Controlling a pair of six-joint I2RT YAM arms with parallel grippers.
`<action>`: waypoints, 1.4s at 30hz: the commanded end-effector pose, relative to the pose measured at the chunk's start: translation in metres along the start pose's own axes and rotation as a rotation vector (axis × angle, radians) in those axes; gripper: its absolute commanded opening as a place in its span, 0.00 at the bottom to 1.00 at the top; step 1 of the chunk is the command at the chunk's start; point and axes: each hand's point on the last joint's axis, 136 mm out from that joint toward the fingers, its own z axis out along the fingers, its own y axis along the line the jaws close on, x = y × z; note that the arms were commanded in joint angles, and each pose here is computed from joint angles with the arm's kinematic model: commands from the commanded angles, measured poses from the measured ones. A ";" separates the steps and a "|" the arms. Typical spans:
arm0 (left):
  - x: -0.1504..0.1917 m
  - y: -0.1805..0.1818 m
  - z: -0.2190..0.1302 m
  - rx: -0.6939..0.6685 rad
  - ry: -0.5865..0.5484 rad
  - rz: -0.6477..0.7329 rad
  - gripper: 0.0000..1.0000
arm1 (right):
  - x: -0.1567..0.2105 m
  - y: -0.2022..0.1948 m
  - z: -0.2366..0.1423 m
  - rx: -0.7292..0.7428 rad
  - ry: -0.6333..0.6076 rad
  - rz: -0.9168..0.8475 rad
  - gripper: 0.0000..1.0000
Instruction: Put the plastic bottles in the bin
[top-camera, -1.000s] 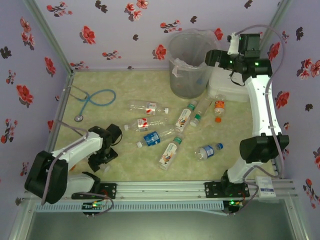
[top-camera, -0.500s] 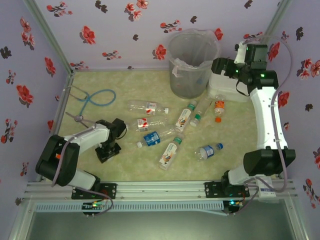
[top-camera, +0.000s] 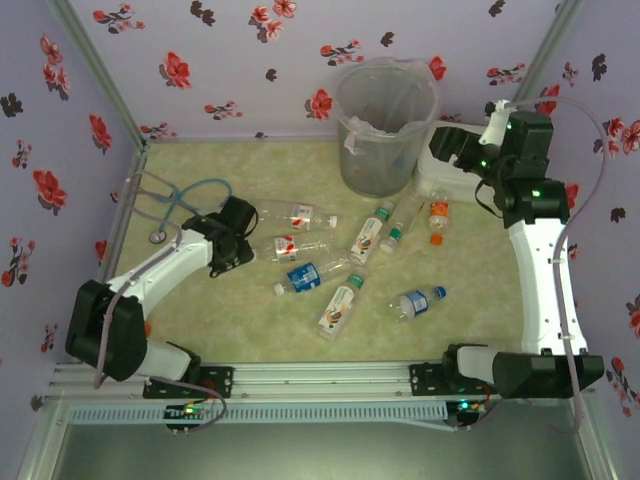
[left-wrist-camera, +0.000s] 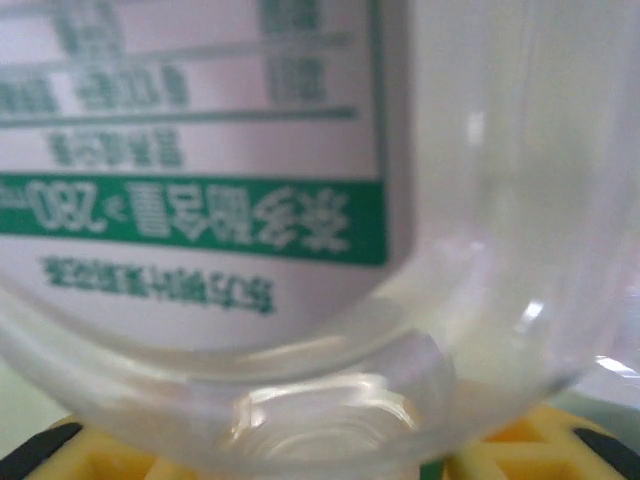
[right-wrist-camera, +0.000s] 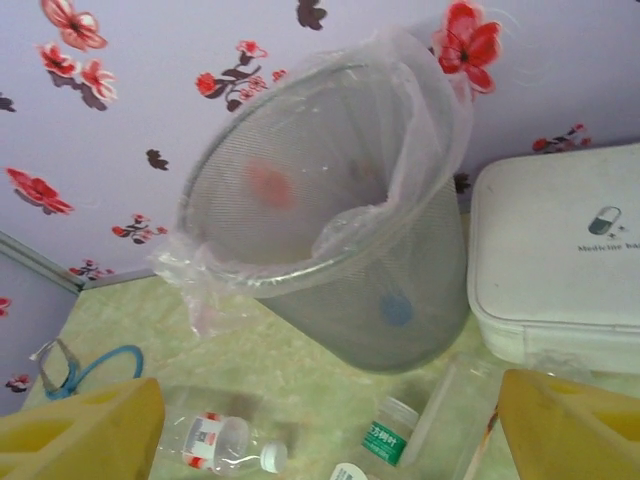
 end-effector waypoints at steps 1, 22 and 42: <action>-0.036 -0.033 -0.023 0.140 -0.161 0.094 0.00 | 0.006 0.022 -0.008 -0.094 0.037 -0.030 0.81; 0.020 -0.189 -0.127 0.987 -0.319 0.745 0.00 | 0.091 0.203 0.099 -0.614 0.442 0.020 0.99; 0.014 -0.194 -0.117 0.879 -0.354 0.838 0.00 | 0.160 0.208 0.115 -0.563 0.681 0.039 0.84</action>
